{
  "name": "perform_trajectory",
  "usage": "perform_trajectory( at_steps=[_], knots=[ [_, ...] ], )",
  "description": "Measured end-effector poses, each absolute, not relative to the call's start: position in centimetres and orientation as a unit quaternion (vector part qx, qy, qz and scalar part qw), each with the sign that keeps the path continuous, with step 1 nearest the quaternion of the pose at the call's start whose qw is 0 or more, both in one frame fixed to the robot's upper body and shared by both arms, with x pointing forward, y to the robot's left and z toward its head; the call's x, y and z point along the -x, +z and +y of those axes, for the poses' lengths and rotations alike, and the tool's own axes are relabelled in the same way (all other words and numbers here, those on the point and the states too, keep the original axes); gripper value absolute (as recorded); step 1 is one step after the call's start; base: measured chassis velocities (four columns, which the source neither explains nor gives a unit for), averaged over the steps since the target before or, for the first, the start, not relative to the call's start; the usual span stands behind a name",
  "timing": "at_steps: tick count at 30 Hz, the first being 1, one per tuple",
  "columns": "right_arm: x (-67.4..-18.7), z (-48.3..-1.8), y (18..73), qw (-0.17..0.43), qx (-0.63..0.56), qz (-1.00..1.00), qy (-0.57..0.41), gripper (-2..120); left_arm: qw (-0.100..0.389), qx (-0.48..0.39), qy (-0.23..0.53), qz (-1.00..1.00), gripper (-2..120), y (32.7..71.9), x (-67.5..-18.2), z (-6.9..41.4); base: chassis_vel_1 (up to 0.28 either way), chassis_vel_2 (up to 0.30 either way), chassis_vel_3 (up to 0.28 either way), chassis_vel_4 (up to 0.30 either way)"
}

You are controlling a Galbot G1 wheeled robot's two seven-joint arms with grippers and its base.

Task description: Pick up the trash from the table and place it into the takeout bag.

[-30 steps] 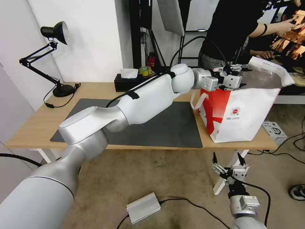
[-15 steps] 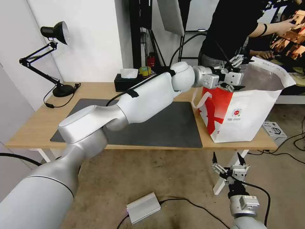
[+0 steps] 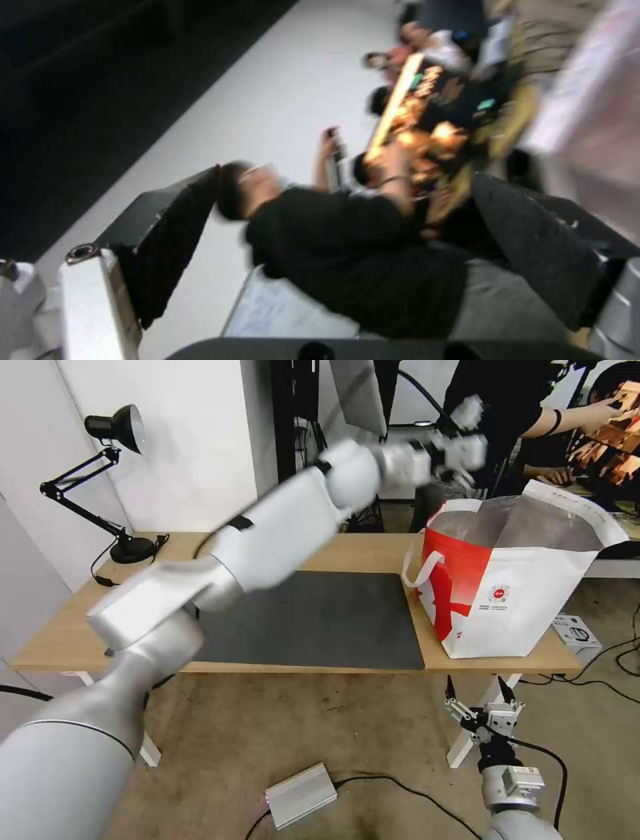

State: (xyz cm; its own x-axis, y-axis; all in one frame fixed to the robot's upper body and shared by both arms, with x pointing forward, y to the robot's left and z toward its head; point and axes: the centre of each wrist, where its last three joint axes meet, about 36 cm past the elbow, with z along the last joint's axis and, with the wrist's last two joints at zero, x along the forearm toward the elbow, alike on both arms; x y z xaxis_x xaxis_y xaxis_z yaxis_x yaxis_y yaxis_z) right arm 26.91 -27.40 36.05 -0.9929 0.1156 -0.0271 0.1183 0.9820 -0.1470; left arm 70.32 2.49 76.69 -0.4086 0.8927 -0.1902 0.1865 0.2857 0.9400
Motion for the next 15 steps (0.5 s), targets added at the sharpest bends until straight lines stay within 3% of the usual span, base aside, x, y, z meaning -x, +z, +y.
perform_trajectory(
  at_steps=[7, 13, 15],
  knots=[
    [-26.8, -27.3, 36.4, 0.013, -0.057, 0.996, -0.073, 98, 0.377, -0.290, 0.413, 0.777, 100, 80.5, -70.5, 11.8, 0.000, 0.000, 0.000, 0.000],
    [-27.0, -27.3, 36.6, 0.015, -0.056, 0.996, -0.074, 98, 0.334, -0.250, 0.387, 0.822, 100, 78.3, -69.2, 18.7, 0.000, 0.000, 0.000, 0.000],
    [-27.0, -27.3, 36.6, 0.015, -0.056, 0.996, -0.074, 98, 0.333, -0.250, 0.387, 0.823, 100, 78.3, -69.2, 18.8, 0.000, 0.000, 0.000, 0.000]
  ],
)
